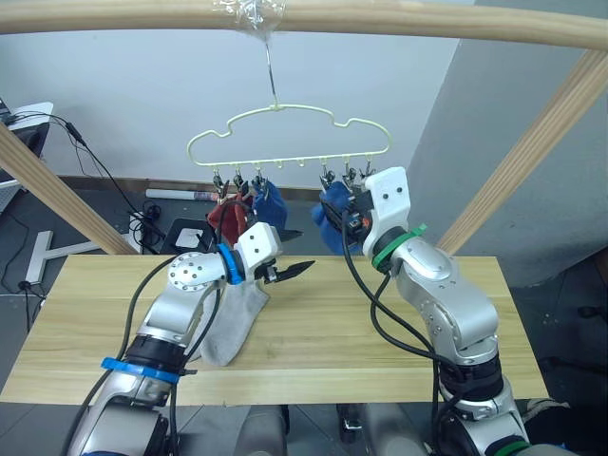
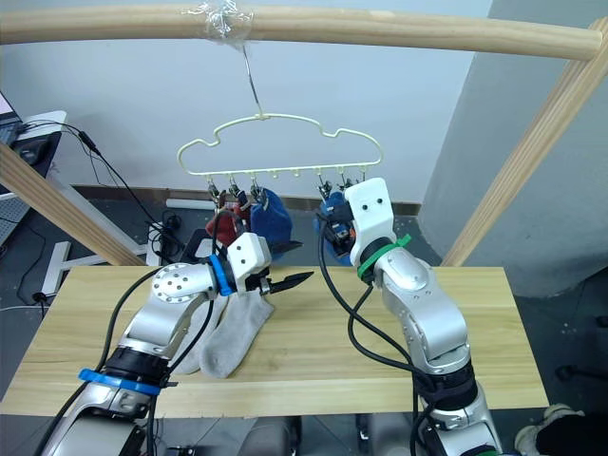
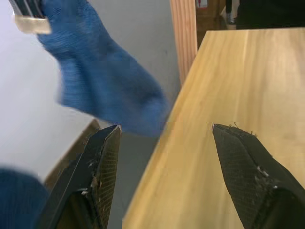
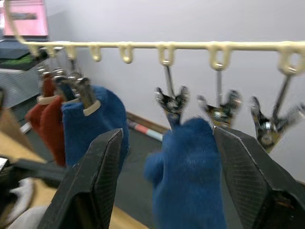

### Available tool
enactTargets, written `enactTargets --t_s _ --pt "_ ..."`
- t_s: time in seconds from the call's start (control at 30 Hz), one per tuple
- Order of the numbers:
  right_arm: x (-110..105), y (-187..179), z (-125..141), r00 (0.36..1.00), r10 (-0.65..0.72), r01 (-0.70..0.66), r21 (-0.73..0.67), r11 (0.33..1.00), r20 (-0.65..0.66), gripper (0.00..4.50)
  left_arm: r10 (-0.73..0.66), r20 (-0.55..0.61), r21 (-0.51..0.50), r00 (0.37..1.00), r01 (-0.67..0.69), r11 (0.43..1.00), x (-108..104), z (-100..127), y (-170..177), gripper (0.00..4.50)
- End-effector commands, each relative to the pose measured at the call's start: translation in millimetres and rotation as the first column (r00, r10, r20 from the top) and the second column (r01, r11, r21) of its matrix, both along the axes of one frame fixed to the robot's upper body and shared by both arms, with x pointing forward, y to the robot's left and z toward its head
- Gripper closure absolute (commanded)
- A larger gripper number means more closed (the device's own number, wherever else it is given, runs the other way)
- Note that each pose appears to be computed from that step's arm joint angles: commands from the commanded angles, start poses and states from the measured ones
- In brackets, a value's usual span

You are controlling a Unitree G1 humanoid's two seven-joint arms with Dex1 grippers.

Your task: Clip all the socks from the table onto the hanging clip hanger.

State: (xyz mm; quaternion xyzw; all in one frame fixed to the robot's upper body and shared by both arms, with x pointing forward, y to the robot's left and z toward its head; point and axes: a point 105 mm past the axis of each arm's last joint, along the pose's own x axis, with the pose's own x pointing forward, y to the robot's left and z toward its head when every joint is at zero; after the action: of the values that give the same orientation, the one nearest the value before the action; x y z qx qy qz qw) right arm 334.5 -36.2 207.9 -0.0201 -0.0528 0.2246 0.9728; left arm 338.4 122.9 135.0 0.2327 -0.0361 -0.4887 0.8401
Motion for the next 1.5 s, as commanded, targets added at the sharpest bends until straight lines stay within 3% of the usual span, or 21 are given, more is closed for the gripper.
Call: enactTargets --t_s 0.03,0.1,0.5,0.6,0.67,1.2,1.3,1.5 --pt "2 -2 14 0.997 -0.054 0.052 0.034 0.998 0.054 2.53 0.016 0.041 -0.047 0.999 -0.014 0.999 2 24 1 1.3" --pt "5 1 13 0.997 -0.066 0.065 0.032 0.997 0.044 3.22 0.027 0.042 -0.068 0.999 -0.024 0.997 4 30 0 1.3" --pt "20 2 11 0.994 -0.106 0.105 0.037 0.994 0.031 3.22 0.04 0.033 -0.125 0.999 -0.035 0.992 5 50 0 1.3" --pt "24 0 12 0.99 -0.135 0.134 0.034 0.99 0.036 2.68 0.048 0.038 -0.127 0.998 -0.043 0.991 7 50 1 1.3" --pt "26 0 12 0.989 -0.139 0.138 0.019 0.99 0.045 2.06 0.047 0.037 -0.127 0.998 -0.042 0.991 7 50 1 1.3" --pt "41 6 20 0.984 -0.152 0.151 0.016 0.988 0.097 2.06 0.055 0.034 -0.171 0.998 -0.049 0.984 10 62 -1 1.3" --pt "42 7 21 0.984 -0.15 0.149 0.018 0.989 0.1 2.63 0.055 0.036 -0.175 0.998 -0.048 0.983 9 64 -3 1.3" --pt "42 13 22 0.986 -0.134 0.134 0.016 0.991 0.1 2.63 0.043 0.023 -0.198 0.999 -0.037 0.979 7 69 -6 1.3"
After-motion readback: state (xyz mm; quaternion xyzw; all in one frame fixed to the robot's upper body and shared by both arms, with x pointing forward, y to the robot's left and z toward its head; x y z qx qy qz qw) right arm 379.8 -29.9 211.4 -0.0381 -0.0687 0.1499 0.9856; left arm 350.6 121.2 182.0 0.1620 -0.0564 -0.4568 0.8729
